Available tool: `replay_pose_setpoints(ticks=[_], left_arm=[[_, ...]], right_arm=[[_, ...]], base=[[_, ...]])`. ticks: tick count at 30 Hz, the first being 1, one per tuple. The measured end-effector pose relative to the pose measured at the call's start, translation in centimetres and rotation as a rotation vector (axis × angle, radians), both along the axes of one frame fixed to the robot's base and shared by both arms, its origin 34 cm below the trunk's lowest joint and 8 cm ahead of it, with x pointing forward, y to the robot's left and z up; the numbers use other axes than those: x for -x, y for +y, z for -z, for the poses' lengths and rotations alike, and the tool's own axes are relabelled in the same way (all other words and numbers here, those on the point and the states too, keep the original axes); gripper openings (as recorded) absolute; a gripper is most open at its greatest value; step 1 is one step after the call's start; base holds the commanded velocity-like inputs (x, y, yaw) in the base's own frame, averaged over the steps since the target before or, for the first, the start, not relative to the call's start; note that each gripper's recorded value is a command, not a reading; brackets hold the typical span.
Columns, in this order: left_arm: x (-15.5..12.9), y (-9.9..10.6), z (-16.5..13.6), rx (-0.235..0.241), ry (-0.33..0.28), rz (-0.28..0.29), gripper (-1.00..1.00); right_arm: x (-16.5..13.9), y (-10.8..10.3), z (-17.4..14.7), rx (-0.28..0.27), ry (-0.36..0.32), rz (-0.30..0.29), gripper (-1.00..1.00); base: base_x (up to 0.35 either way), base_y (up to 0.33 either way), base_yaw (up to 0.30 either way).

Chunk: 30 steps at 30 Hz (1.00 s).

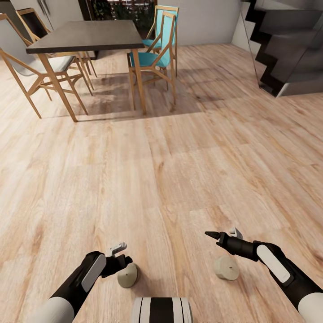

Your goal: Place each of the two pumpkins and all three candles from the living room inside a cabinet in the living room (use any cabinet), then make sure every cabinet is closed, and position the cauldron so it is next to a table in the living room.

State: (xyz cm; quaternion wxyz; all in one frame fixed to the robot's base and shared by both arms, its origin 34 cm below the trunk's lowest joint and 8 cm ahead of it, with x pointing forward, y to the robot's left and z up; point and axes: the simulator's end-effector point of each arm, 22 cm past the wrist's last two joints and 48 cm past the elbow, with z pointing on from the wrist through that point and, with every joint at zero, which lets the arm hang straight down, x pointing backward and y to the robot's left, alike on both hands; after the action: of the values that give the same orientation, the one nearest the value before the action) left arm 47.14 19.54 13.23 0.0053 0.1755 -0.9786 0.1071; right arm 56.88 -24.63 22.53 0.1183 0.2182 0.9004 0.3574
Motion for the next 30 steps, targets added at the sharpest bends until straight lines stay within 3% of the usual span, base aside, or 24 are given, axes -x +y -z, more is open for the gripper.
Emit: replay_pose_setpoints(ticks=[26, 30], left_arm=[[0.1, -1.0, 0.1, 0.016, -0.01, 0.024, 1.0], [0.1, -1.0, 0.1, 0.016, -0.01, 0.024, 1.0]], right_arm=[[0.0, 0.1, 0.0, -0.008, -0.001, 0.003, 1.0], [-0.5, 1.3, -2.1, -0.116, -0.044, -0.018, 1.0]], base=[[0.0, 0.0, 0.0], [0.0, 0.0, 0.0]])
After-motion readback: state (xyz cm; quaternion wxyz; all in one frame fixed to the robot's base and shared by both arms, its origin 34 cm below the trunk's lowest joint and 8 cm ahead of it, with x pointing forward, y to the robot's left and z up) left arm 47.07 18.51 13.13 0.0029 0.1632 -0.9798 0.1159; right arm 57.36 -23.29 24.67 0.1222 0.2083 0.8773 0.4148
